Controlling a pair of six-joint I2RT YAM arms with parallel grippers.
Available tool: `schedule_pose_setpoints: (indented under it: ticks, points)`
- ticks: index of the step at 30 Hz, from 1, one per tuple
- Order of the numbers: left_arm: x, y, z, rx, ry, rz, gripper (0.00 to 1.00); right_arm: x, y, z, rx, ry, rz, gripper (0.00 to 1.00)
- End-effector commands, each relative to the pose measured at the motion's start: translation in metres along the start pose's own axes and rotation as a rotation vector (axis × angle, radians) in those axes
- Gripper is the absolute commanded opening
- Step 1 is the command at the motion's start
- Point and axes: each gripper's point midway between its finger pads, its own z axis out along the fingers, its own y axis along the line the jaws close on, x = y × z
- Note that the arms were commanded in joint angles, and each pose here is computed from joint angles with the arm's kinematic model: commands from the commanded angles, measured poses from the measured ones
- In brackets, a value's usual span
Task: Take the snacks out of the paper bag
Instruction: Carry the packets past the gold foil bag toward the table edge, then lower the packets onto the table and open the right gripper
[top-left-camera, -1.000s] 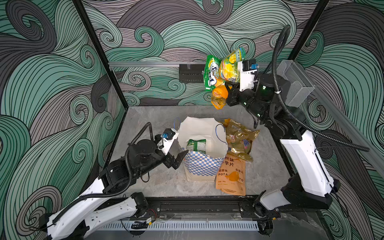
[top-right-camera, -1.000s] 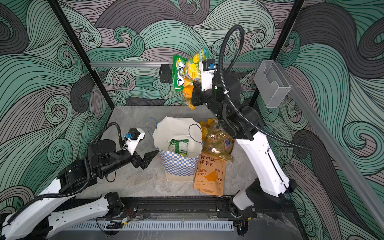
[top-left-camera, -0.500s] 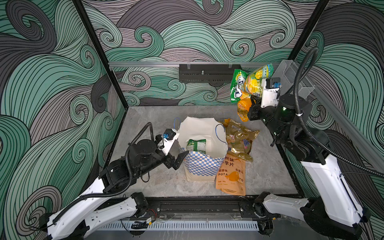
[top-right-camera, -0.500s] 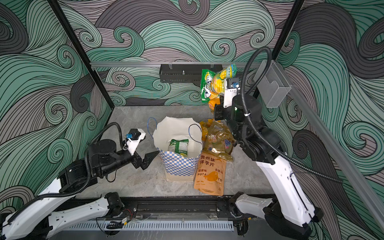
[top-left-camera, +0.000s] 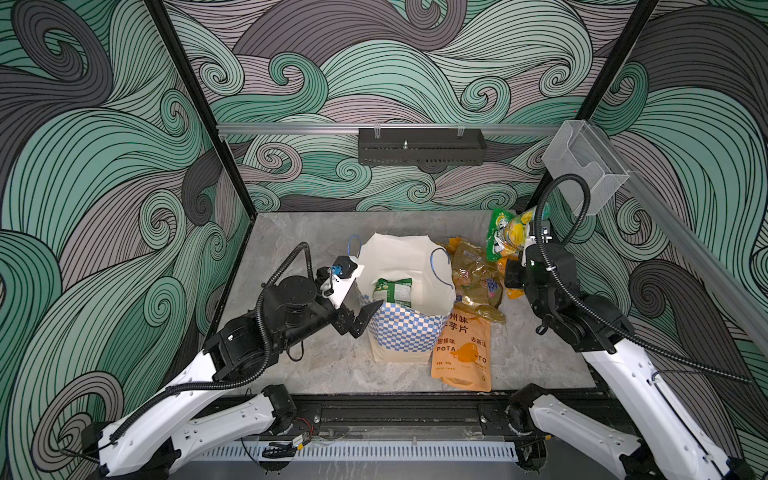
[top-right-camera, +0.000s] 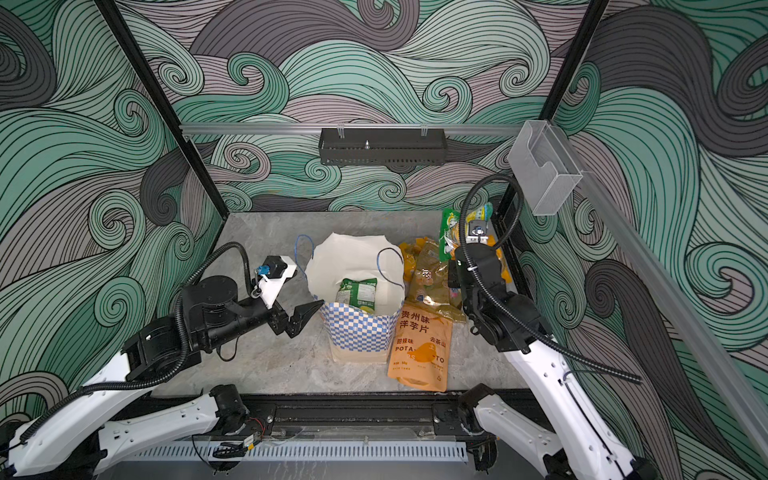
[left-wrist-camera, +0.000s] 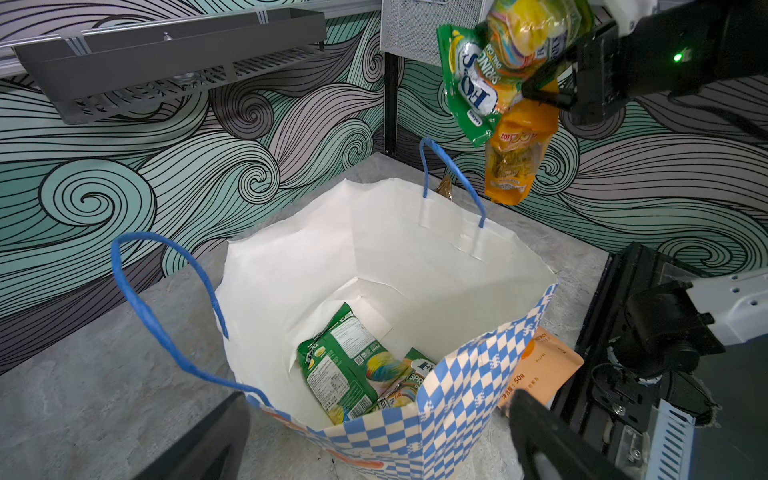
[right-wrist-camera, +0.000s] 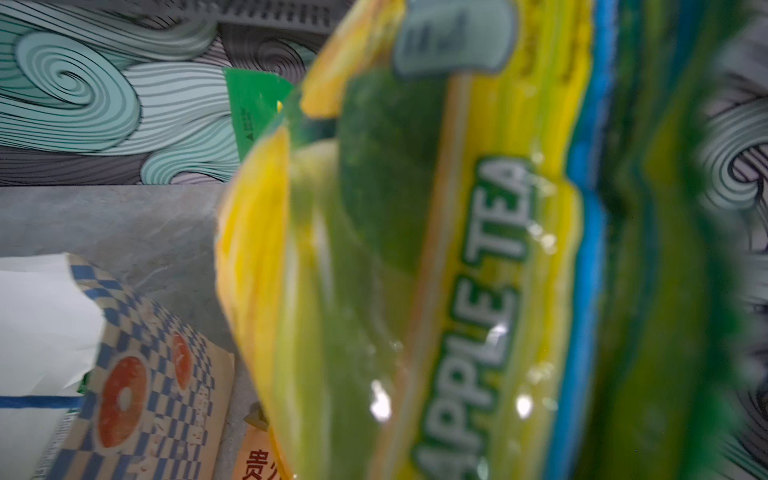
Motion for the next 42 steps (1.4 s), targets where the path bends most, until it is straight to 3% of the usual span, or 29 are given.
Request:
schedule_pose_setpoints:
  ticks: [1,8,14,18,32,38,42]
  points:
    - [-0.006,-0.005,0.000,0.028,-0.023,0.019,0.99,0.010,-0.020,0.008,0.047,-0.010,0.207,0.00]
    - [-0.005,-0.005,0.000,0.024,-0.017,0.033,0.99,0.104,-0.045,0.052,0.092,0.266,0.454,0.00]
    - [-0.007,-0.008,0.004,0.041,-0.019,0.042,0.99,0.170,-0.051,0.070,0.161,0.418,0.524,0.00]
    - [-0.008,-0.011,0.006,0.051,-0.014,0.037,0.99,0.196,-0.040,0.081,0.134,0.465,0.560,0.03]
    - [-0.012,-0.014,0.011,0.067,-0.009,0.012,0.99,0.201,-0.029,0.126,0.099,0.509,0.545,0.34]
    - [-0.012,-0.011,0.010,0.052,-0.009,-0.003,0.99,0.191,-0.029,0.121,0.083,0.489,0.550,0.45]
    - [-0.015,-0.009,0.011,0.039,-0.013,-0.017,0.99,0.164,-0.027,0.106,0.025,0.430,0.565,0.55]
